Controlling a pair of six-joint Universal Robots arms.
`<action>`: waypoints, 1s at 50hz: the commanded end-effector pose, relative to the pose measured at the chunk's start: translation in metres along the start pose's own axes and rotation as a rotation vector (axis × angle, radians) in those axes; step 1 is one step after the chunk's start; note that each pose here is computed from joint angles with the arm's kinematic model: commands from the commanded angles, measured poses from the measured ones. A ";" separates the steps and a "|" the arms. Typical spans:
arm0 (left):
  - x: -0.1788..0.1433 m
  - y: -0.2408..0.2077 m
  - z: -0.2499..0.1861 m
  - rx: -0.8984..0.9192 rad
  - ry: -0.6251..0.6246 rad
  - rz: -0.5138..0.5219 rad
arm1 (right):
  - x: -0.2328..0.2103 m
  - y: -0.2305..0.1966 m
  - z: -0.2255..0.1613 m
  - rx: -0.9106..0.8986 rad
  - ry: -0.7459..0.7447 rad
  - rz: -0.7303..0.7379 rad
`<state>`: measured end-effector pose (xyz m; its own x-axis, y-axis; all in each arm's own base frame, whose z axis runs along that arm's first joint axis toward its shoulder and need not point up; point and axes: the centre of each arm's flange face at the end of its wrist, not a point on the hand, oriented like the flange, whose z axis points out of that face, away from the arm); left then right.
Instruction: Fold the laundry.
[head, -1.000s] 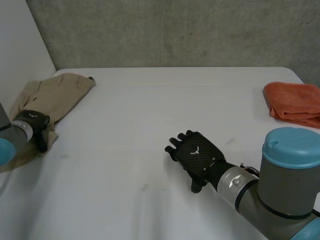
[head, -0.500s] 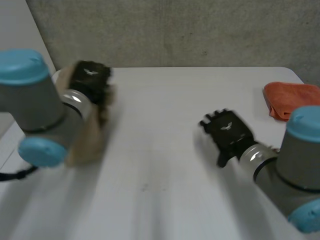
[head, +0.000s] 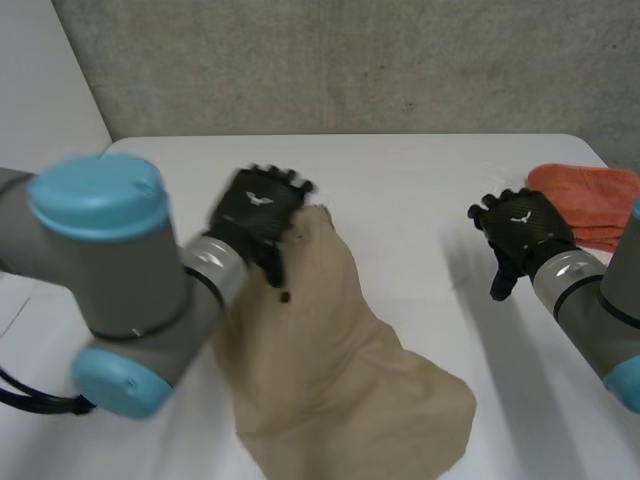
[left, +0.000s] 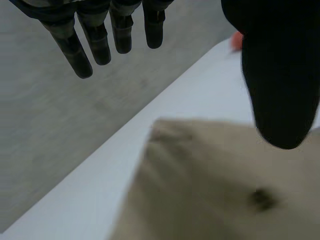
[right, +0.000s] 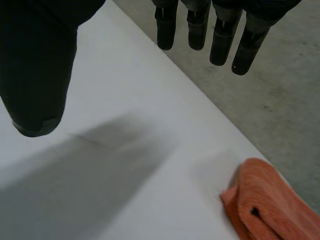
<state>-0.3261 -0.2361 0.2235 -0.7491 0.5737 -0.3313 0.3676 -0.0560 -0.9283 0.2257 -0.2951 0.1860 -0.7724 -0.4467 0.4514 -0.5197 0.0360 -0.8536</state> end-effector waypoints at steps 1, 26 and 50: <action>-0.069 0.023 0.009 -0.079 -0.169 -0.028 | -0.027 -0.004 -0.015 -0.009 -0.168 -0.004; -0.068 0.092 0.051 -0.305 -0.033 -0.141 | -0.051 -0.018 -0.031 0.011 -0.258 -0.034; -0.122 -0.088 0.066 0.270 -0.351 0.062 | -0.044 -0.017 -0.029 -0.006 -0.207 -0.034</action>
<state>-0.2620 -0.3831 0.2779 -0.9203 0.1535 -0.3598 0.3479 -0.0993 -0.9323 0.2599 -0.2488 0.1871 -0.6505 -0.6406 0.4080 -0.5428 0.0164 -0.8397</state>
